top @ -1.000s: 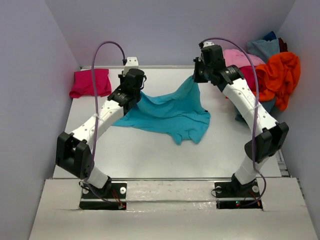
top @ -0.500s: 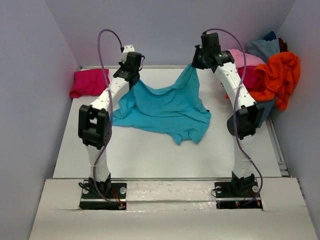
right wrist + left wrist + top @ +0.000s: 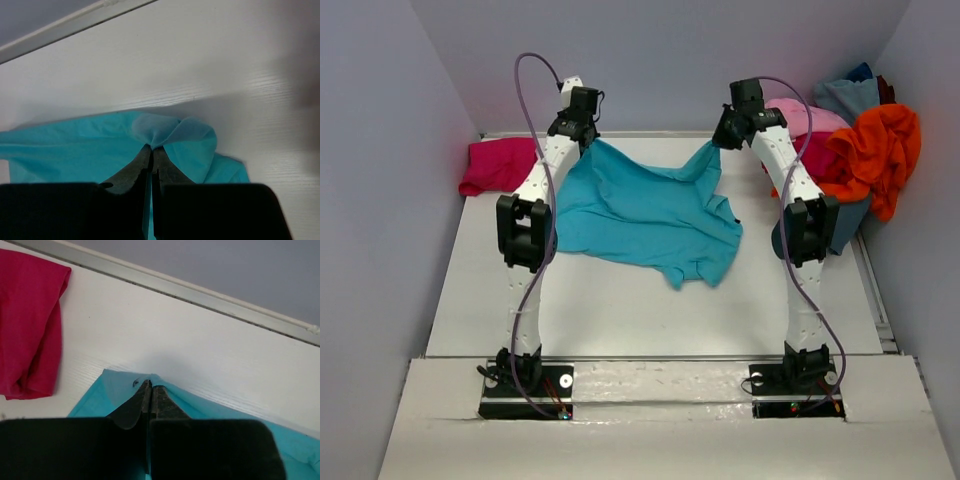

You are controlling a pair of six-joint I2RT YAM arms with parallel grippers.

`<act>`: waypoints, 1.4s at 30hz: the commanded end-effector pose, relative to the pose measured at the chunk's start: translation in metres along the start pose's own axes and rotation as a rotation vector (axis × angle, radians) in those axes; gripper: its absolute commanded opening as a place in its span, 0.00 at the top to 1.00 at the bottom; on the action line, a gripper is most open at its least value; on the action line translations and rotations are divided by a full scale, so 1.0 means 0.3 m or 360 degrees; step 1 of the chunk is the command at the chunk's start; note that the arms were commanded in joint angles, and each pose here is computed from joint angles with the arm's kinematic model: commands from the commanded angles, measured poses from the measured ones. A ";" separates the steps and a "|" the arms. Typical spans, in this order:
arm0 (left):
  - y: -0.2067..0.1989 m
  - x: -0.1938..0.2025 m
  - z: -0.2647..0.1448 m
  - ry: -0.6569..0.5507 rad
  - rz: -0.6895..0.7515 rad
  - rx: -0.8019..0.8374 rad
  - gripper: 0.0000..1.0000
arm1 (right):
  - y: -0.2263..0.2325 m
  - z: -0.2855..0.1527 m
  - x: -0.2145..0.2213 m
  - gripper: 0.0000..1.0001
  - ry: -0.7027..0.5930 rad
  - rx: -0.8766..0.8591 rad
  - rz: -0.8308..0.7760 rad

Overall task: Fold and stack the t-shirts
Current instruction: Flatten the tshirt out

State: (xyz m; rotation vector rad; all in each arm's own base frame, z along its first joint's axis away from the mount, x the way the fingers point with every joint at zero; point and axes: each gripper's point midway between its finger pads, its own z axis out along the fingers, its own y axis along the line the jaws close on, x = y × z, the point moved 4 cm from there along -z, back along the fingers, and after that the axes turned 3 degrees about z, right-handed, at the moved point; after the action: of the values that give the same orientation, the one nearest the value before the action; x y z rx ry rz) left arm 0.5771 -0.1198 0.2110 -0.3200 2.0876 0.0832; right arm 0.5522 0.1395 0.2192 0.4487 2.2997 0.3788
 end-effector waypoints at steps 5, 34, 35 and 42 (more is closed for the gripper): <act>0.075 -0.007 0.055 0.0013 -0.0105 -0.0074 0.94 | 0.064 0.006 -0.096 0.93 -0.0166 -0.0137 0.0016; 0.209 0.042 0.066 0.0072 -0.0102 -0.0185 0.05 | 0.108 0.005 -0.101 0.24 -0.0135 -0.0340 -0.0064; 0.214 0.045 0.061 0.0070 -0.0097 -0.0192 0.03 | 0.109 -0.006 -0.108 0.02 -0.0150 -0.0335 -0.0063; 0.145 0.006 -0.122 0.0018 -0.0062 -0.0127 0.03 | 0.104 -0.164 -0.108 0.00 -0.0145 -0.0310 -0.0002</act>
State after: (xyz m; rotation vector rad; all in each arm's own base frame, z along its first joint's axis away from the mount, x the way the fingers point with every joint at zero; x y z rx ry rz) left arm 0.5570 -0.0686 0.1194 -0.4241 2.2849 0.2002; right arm 0.5707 0.1581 0.2046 0.3449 2.2855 0.5391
